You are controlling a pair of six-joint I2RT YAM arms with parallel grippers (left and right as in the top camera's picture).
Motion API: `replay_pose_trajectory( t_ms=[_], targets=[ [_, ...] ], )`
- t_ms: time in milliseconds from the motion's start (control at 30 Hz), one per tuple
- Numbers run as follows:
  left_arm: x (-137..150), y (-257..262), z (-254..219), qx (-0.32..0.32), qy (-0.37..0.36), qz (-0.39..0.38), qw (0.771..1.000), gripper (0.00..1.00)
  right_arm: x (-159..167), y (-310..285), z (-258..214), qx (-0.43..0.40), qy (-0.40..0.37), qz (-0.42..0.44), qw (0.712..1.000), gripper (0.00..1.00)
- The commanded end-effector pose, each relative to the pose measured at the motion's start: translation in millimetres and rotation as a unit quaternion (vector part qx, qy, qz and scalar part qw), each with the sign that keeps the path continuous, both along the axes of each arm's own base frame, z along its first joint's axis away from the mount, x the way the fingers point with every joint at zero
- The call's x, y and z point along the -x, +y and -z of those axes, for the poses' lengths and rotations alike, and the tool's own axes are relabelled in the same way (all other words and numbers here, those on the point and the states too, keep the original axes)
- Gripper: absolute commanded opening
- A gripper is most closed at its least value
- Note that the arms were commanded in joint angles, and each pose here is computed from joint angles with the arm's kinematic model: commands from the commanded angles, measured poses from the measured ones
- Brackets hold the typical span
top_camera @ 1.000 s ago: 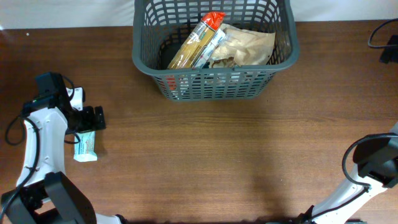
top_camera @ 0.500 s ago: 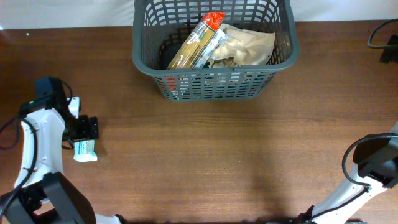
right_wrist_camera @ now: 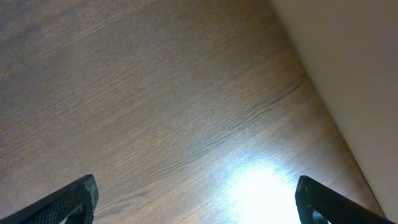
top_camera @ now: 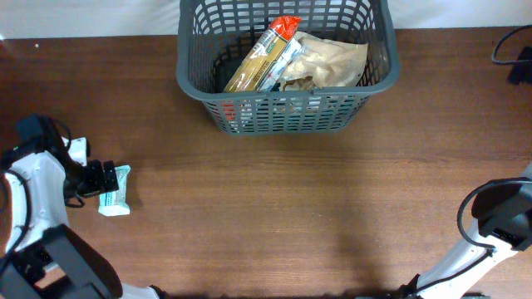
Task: Pack container
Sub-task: 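Lower the left gripper and grasp the mint-green toilet paper pack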
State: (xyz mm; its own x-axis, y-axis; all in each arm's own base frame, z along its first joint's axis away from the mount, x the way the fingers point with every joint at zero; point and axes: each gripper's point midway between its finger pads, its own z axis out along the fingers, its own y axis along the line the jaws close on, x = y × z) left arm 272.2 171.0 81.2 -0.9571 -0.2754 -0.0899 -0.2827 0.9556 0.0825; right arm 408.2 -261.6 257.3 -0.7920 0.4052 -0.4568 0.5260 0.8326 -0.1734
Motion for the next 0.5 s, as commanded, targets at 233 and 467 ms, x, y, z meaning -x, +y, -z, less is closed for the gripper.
replay_pose_trajectory(
  t_ms=[233,467],
  targets=[
    [-8.7,-9.3,43.7,0.055,0.024,0.034,0.998,0.99,2.0,2.3,-11.9,0.005,-0.013,0.001,1.0,0.99],
    [-8.9,-10.5,55.3,0.065,0.034,0.041,0.996,0.99,2.0,2.3,-11.9,0.005,-0.013,0.001,1.0,0.99]
  ],
)
